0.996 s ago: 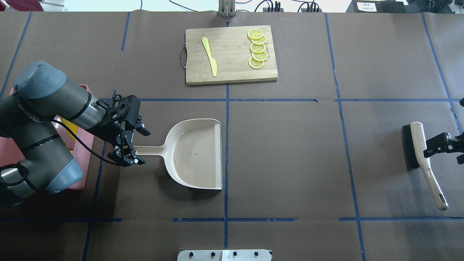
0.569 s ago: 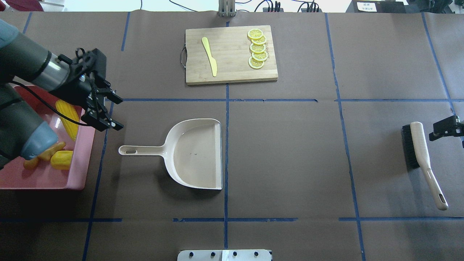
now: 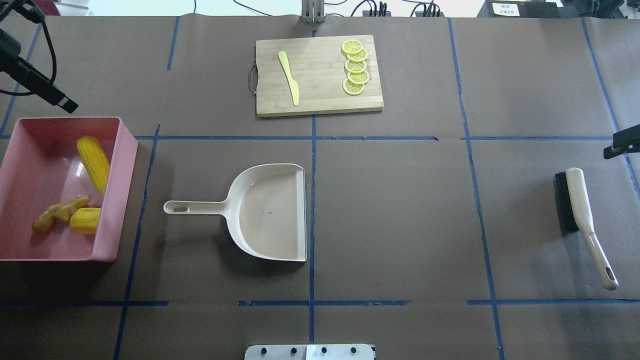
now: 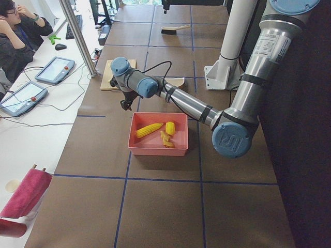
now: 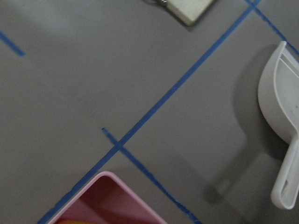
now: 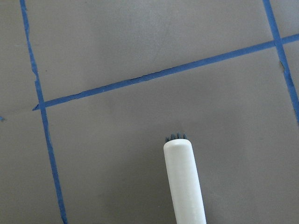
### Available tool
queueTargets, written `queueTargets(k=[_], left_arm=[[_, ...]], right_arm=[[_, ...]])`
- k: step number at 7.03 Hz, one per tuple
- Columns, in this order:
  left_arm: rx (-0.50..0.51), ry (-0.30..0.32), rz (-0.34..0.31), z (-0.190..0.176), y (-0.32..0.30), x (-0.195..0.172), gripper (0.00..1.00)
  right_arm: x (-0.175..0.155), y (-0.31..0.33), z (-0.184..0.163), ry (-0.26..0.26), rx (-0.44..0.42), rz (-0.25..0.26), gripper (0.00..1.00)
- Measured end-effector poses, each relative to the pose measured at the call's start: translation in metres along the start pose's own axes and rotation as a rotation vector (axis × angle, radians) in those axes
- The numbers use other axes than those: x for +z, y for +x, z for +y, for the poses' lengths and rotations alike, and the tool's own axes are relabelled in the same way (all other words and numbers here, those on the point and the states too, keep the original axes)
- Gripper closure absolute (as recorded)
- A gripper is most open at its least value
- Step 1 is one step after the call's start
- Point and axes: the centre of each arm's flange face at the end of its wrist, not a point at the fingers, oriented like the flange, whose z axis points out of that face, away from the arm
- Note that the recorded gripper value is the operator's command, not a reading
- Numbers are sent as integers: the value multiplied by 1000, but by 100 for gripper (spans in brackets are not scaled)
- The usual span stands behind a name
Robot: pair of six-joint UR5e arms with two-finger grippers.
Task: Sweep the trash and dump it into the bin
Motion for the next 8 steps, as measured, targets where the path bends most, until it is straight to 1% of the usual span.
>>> queueTargets(k=[1,2,3,4,5,6,7,8], left_arm=[[-89,-18,-16,14,-27,-3,0],[-213,-33,-40,40,-74,-13,0],[-348,-40,-61,71,-127,-31,0],[-446,-50,-67,98,-168,-42,0],[-503,-64,-63,121,-194,-43,0],[-539,-82,-52,146,-210,-35,0],[-571,-101,-45,165,-219,-26,0],[-603,-120,-41,178,-224,-19,0]], right_arm=[[-3,0,-5,12,-2,0,0],[-4,5,-13,24,-16,7,0],[-2,17,-27,34,-52,19,0],[1,34,-41,38,-97,33,0],[2,53,-51,40,-137,43,0],[2,73,-59,40,-178,52,0],[6,96,-64,29,-233,59,0],[12,124,-68,4,-281,52,0]])
